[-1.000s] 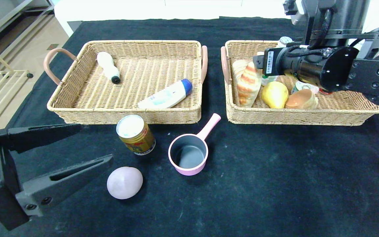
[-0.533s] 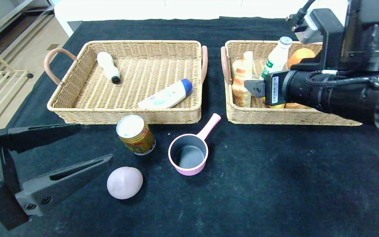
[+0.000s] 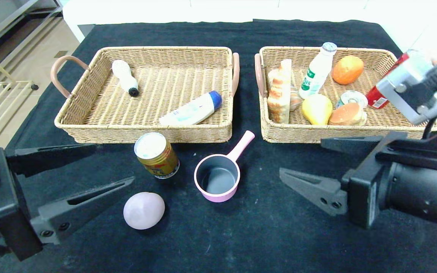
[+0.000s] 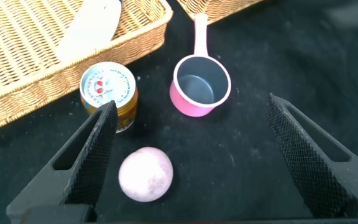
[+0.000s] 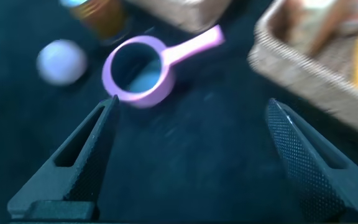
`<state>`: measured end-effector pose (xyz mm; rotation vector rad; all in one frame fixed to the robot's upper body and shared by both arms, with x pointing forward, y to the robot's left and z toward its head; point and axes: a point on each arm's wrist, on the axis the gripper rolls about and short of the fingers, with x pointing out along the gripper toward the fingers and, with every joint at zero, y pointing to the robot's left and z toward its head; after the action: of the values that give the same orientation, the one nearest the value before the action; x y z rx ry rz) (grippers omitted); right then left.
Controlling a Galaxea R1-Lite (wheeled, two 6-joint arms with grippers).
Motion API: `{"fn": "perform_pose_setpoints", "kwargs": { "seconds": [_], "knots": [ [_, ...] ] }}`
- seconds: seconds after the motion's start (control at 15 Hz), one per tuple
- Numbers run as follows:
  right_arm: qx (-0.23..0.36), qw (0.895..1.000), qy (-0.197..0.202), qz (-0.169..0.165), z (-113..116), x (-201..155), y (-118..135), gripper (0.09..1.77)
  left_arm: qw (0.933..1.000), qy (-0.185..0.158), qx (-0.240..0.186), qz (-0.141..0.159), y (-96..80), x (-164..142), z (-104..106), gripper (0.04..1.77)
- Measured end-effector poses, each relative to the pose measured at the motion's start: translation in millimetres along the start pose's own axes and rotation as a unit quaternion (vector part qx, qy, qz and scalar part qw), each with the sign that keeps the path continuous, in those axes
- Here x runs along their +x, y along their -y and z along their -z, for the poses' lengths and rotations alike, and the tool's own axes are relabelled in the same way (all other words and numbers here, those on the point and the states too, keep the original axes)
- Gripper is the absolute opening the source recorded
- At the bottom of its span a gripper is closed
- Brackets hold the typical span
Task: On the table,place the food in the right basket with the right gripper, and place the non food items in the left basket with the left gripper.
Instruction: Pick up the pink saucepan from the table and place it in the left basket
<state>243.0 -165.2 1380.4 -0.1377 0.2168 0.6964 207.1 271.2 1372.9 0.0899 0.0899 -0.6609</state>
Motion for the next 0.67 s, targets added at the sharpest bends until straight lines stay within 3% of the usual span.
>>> {"fn": "perform_pose_setpoints", "kwargs": {
  "seconds": [0.27, 0.67],
  "knots": [
    [-0.014, 0.997, 0.017, -0.069, 23.0, -16.5, -1.6, 1.7, 0.9999, -0.011, 0.002, -0.01, 5.5, 2.5, 2.7, 1.72],
    [-0.007, 0.995, 0.034, -0.093, 61.1, -28.8, 22.4, 1.7, 0.9981, -0.026, 0.003, -0.056, 4.0, 18.9, -1.4, 1.72]
  ]
}}
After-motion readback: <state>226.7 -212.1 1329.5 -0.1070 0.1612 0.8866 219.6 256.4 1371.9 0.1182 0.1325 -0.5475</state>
